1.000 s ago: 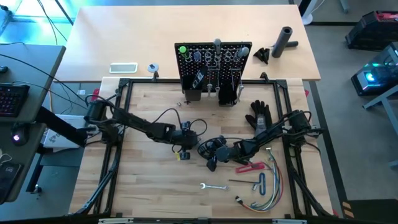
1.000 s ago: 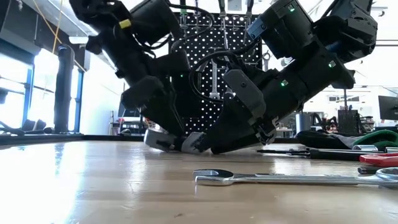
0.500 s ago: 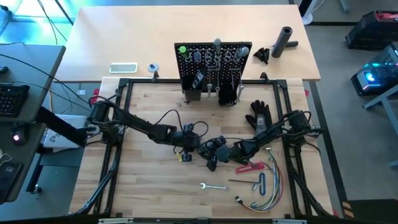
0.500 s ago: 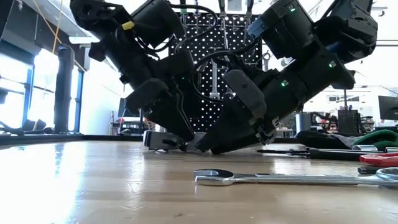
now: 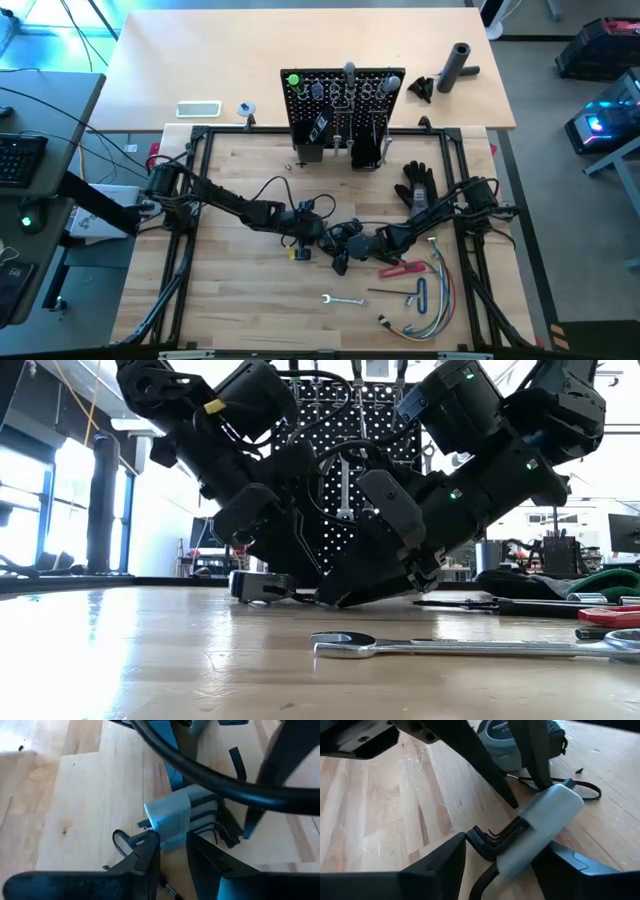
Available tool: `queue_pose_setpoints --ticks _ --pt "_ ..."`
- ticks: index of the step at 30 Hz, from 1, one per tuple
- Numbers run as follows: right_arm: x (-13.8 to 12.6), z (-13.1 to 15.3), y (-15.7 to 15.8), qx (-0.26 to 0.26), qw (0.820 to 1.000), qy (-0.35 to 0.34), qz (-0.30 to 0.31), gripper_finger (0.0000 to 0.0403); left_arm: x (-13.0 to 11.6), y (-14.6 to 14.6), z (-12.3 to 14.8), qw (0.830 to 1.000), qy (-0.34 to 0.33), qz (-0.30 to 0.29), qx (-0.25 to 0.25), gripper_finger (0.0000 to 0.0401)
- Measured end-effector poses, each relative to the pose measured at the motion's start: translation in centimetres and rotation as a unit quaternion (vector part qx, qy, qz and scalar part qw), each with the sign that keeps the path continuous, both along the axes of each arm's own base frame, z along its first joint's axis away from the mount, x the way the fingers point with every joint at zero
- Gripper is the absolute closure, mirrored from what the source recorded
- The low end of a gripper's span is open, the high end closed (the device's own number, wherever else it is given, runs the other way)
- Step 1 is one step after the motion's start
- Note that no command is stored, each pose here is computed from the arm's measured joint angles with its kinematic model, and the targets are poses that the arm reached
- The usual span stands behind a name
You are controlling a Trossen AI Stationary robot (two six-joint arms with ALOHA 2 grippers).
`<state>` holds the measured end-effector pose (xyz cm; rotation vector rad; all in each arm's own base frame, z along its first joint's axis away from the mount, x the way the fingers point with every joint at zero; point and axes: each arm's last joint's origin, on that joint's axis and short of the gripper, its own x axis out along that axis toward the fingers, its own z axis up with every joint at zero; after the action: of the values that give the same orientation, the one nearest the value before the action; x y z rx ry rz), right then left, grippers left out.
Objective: Hang tools onto peg board
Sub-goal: Put the gray hex keys on the right black bin on the peg board
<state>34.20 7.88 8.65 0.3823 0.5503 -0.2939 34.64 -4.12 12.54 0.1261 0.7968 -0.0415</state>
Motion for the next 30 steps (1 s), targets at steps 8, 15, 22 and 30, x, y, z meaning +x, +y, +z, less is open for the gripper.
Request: queue_pose_setpoints --ticks 8,15,22,30 --pt "-0.1 -0.3 -0.9 -0.023 0.999 0.018 -0.034 0.0339 0.0 -0.9 0.1 0.997 -0.002 -0.059 -0.051 0.0316" --pt "-0.2 -0.3 -0.7 -0.007 1.0 0.028 -0.011 0.0389 -0.2 -1.3 0.2 0.997 0.003 -0.065 -0.042 0.0316" --pt "-0.3 -0.3 -0.2 -0.004 0.999 0.034 -0.003 0.0395 -0.5 -1.1 1.0 0.998 0.003 -0.057 -0.029 0.0316" --pt "-0.4 -0.2 0.3 -0.005 0.999 0.035 0.008 0.0398 -1.6 -0.7 3.5 0.999 -0.002 -0.036 0.008 0.0316"
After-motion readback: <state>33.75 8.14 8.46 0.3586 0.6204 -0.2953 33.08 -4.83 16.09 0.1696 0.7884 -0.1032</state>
